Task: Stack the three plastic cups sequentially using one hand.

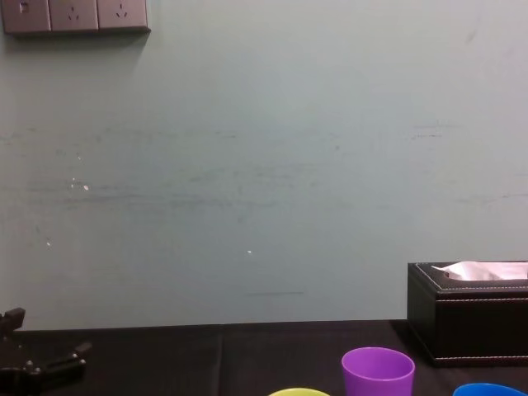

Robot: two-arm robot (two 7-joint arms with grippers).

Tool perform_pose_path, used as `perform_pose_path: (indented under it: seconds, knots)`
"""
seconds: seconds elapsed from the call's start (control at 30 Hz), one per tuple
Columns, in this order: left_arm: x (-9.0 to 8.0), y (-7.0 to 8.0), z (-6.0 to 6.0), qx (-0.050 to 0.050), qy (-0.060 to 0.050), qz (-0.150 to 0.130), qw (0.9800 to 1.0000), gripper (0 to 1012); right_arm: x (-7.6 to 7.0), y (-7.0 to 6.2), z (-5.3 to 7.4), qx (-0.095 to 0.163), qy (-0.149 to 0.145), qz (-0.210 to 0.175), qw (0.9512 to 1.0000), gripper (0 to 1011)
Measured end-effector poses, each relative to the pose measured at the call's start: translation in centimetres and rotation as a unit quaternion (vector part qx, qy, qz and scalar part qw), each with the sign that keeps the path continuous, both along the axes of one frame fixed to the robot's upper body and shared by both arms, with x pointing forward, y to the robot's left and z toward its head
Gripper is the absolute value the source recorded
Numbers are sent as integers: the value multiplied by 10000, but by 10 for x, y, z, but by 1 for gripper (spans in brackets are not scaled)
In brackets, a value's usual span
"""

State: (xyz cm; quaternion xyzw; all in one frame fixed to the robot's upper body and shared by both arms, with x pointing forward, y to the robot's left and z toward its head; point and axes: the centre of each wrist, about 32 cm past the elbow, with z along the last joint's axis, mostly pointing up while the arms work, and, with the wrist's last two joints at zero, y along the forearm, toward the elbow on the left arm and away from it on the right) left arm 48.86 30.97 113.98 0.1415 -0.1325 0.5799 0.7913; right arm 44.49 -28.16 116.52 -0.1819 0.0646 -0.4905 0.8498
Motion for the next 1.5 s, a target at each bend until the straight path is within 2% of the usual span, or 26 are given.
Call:
perform_pose_path:
  seconds: [1.5]
  knots:
    - [0,0,0,0,0,0,10000,1000,10,10,-6,63,108,89,9999,1004]
